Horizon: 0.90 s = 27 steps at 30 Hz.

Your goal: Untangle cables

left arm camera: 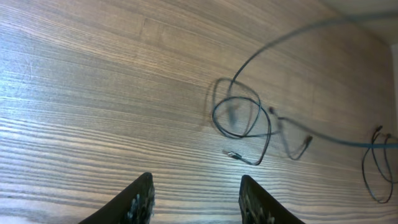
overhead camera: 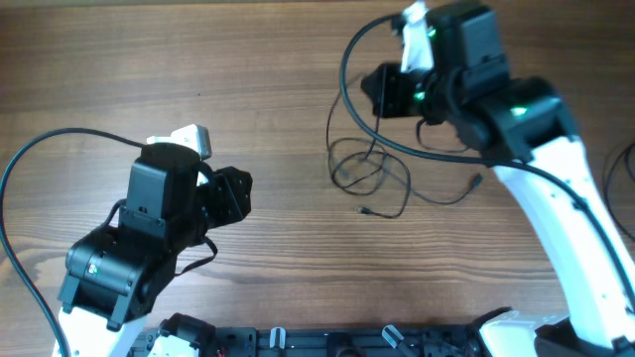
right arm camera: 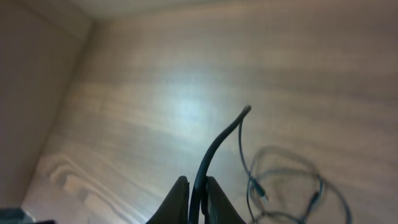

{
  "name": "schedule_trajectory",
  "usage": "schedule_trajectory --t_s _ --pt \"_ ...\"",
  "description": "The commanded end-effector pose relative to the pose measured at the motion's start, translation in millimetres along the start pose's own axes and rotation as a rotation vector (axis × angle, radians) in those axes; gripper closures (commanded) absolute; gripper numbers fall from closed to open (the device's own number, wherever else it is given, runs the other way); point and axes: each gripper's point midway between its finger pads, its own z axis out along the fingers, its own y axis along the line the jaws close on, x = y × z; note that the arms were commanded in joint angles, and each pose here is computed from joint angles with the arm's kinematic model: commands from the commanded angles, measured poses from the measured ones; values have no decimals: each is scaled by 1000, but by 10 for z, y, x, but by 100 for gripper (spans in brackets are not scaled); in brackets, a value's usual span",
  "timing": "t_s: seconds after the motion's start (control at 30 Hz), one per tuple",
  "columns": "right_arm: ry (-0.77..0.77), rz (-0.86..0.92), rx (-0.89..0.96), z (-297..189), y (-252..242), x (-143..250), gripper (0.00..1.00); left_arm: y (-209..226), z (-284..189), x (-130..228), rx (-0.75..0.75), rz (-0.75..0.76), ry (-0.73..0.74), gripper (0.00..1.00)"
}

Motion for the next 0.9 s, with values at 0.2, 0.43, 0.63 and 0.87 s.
schedule_trajectory --t_s 0.2,0.43,0.63,0.87 --pt "-216 -50 109 -595 28 -527 89 -149 -27 53 85 98 37 59" --pt "-242 -37 72 -600 100 -592 94 -219 -37 103 128 143 61 60" --pt "-390 -110 -72 -866 456 -908 94 -643 -141 239 389 347 114 64" --pt "-686 -239 -125 -1811 815 -1325 93 -603 65 256 352 342 174 60"
